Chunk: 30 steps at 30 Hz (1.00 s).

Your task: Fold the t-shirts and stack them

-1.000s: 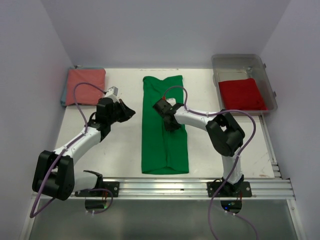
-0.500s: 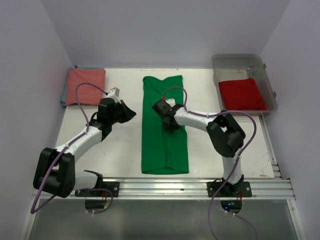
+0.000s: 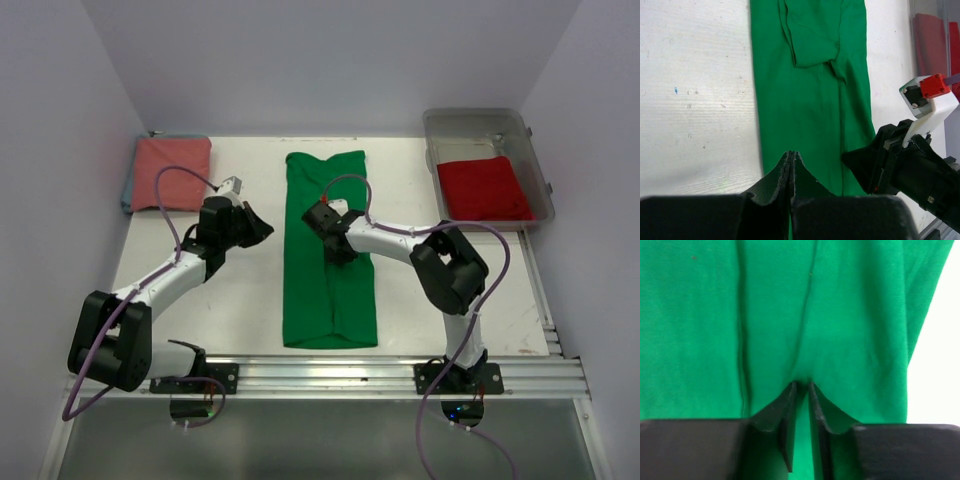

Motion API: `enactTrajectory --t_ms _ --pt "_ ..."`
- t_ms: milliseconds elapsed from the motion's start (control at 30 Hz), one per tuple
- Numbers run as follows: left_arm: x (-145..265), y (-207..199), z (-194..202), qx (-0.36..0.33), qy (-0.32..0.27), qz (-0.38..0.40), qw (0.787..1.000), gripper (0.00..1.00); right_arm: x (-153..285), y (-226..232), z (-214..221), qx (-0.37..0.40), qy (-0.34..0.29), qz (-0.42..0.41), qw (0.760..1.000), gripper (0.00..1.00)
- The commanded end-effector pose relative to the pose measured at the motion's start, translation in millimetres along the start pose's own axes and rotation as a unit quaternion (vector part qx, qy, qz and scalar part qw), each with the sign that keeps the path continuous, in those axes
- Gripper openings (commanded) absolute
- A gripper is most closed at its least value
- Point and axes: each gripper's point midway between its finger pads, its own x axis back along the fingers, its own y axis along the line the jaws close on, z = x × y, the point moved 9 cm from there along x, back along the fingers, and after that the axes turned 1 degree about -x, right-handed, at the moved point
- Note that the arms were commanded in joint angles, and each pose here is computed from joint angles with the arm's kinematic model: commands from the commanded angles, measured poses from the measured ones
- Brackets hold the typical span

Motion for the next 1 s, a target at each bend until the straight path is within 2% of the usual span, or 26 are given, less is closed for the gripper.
enactTrajectory --t_ms 0,67,100,600,967 --pt "-2.2 2.2 1.2 -0.016 -0.006 0.000 1.000 0.00 -9.1 6.6 0.5 -0.011 0.001 0.003 1.000 0.15" --pt "-2.2 3.0 2.2 -0.016 -0.005 -0.001 1.000 0.00 -9.9 6.5 0.3 -0.012 0.002 0.003 1.000 0.01" --pt "-2.3 3.3 2.4 -0.016 -0.006 -0.002 1.000 0.00 -9.8 6.5 1.7 -0.013 0.003 0.004 1.000 0.00" --pt "-1.0 4.5 4.9 -0.013 -0.005 -0.002 1.000 0.00 44.3 -8.5 -10.9 -0.025 -0.051 -0.018 0.998 0.00" --pt "-3.8 3.5 5.4 -0.013 -0.003 -0.002 1.000 0.00 46.9 -6.1 -1.5 -0.008 -0.024 -0.043 0.999 0.00"
